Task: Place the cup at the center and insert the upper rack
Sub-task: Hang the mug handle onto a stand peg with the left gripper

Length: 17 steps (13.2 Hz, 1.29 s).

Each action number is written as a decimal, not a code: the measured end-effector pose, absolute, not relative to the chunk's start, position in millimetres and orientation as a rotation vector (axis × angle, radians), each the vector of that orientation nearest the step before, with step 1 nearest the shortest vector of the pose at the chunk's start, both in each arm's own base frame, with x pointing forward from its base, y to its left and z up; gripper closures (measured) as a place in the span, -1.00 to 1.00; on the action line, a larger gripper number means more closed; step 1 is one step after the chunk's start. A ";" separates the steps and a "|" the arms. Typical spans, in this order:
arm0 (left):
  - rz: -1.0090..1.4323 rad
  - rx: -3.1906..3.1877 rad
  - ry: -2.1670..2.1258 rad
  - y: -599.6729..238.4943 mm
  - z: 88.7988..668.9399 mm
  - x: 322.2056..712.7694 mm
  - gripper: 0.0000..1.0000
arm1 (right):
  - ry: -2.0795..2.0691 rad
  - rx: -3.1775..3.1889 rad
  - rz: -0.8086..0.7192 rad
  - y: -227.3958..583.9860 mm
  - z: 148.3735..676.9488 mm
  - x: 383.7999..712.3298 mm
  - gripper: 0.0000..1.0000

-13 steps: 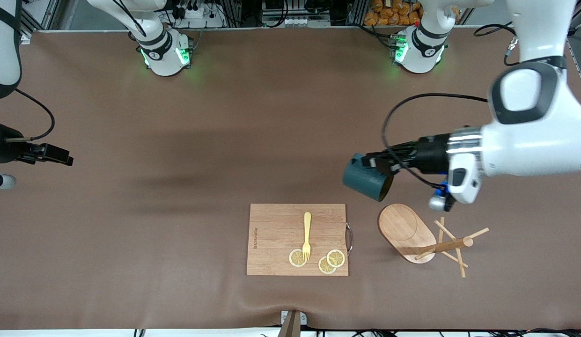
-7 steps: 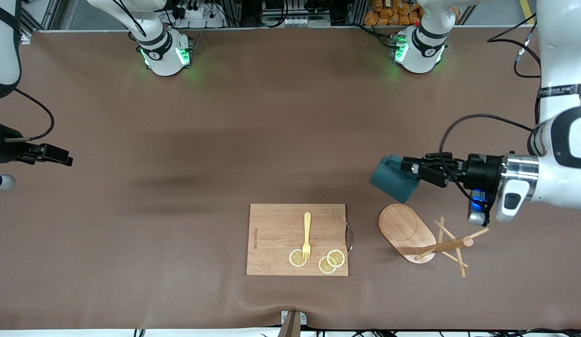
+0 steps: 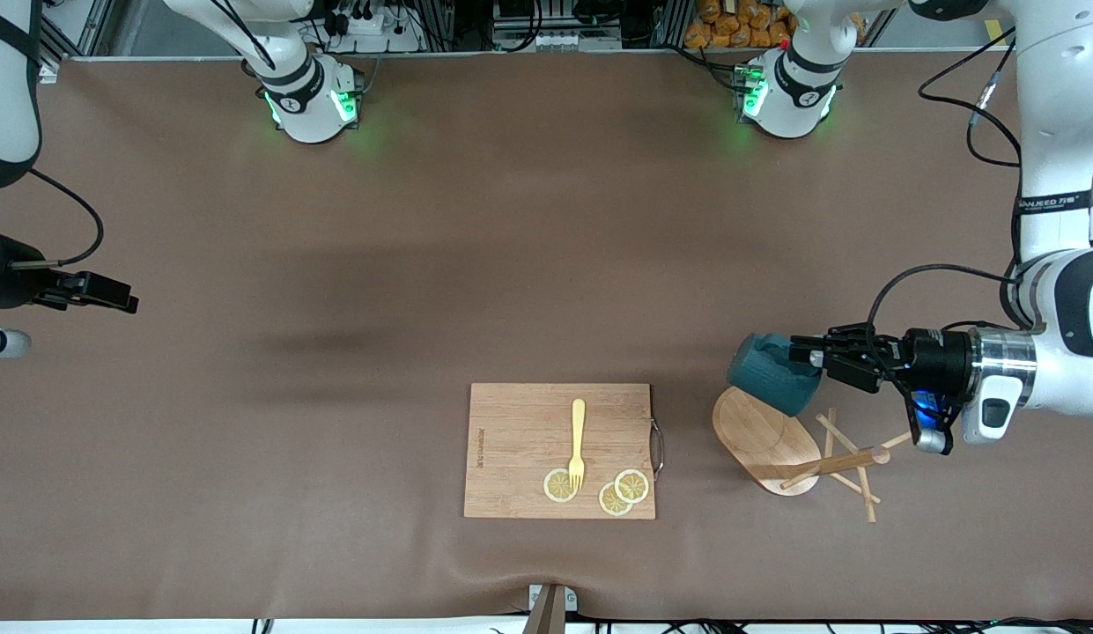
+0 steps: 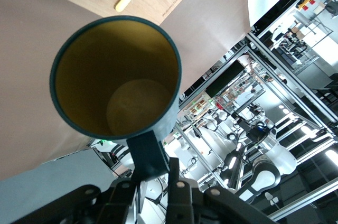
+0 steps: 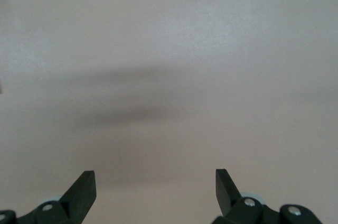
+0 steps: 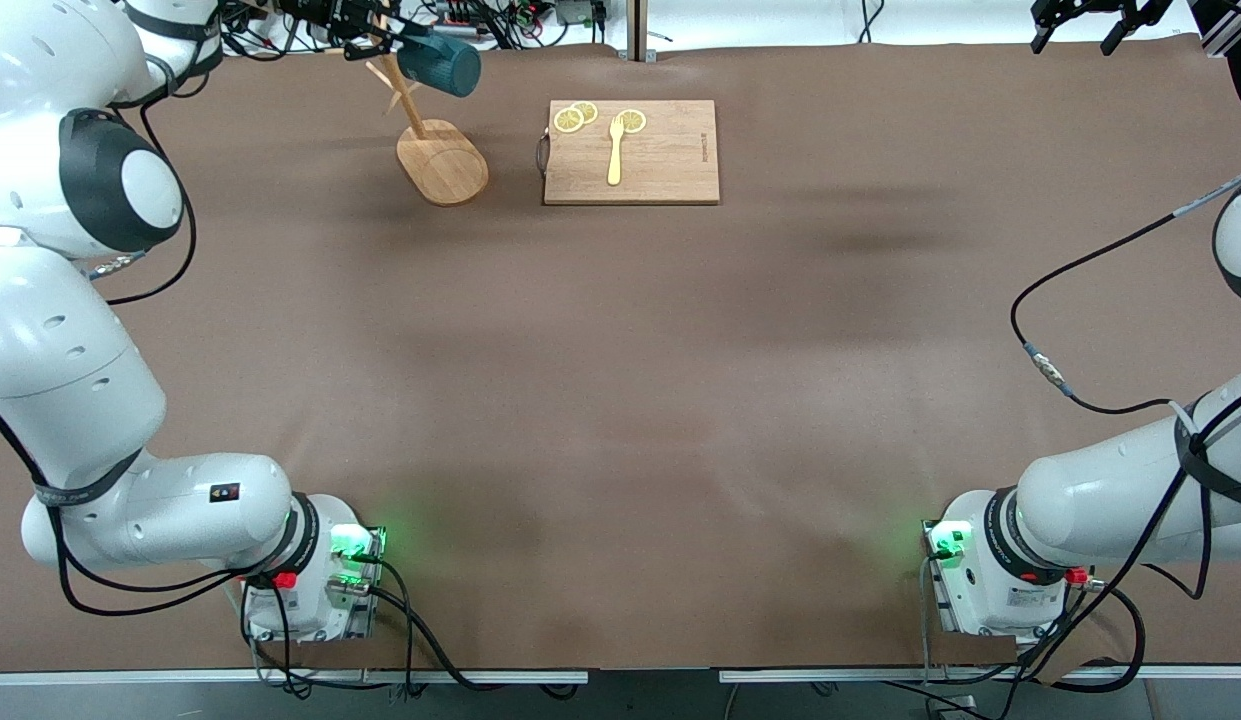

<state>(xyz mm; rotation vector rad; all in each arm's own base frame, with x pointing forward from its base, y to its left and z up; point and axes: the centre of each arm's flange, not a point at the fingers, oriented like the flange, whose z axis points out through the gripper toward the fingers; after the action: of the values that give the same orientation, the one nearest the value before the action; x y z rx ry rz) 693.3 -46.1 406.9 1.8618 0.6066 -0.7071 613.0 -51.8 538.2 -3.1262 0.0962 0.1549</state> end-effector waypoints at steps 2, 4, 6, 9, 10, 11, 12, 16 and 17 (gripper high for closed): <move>-0.691 1.863 0.595 -41.7 404.5 694.1 0.61 | 0.096 -3.126 0.158 -51.8 536.8 613.5 -1.00; -0.662 1.870 0.580 -33.8 402.2 695.0 0.61 | 0.096 -3.126 0.155 -51.8 537.5 613.7 -1.00; -0.648 1.872 0.592 -23.9 399.4 695.9 0.61 | 0.096 -3.127 0.151 -51.9 538.5 613.9 -1.00; -0.629 1.871 0.610 -9.2 397.9 696.5 0.61 | 0.096 -3.127 0.150 -51.9 538.9 614.0 -1.00; -0.624 1.868 0.615 -4.6 397.2 696.7 0.61 | 0.096 -3.127 0.150 -51.9 538.9 614.0 -1.00; -0.616 1.859 0.616 -0.2 395.9 697.2 0.61 | 0.096 -3.127 0.150 -51.9 539.0 614.0 -1.00; -0.606 1.836 0.614 3.9 393.6 698.7 0.61 | 0.096 -3.127 0.149 -51.9 539.0 614.1 -1.00; -0.580 1.752 0.611 16.0 374.8 704.5 0.61 | 0.096 -3.127 0.149 -51.9 539.0 614.1 -1.00; -0.578 1.730 0.611 16.1 372.0 705.9 0.61 | 0.096 -3.127 0.149 -51.9 539.0 614.1 -1.00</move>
<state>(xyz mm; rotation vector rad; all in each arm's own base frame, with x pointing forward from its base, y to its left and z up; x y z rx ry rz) 705.9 16.1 372.0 1.7299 0.6112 -0.5778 614.1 -51.9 539.0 -3.1268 0.0961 0.1492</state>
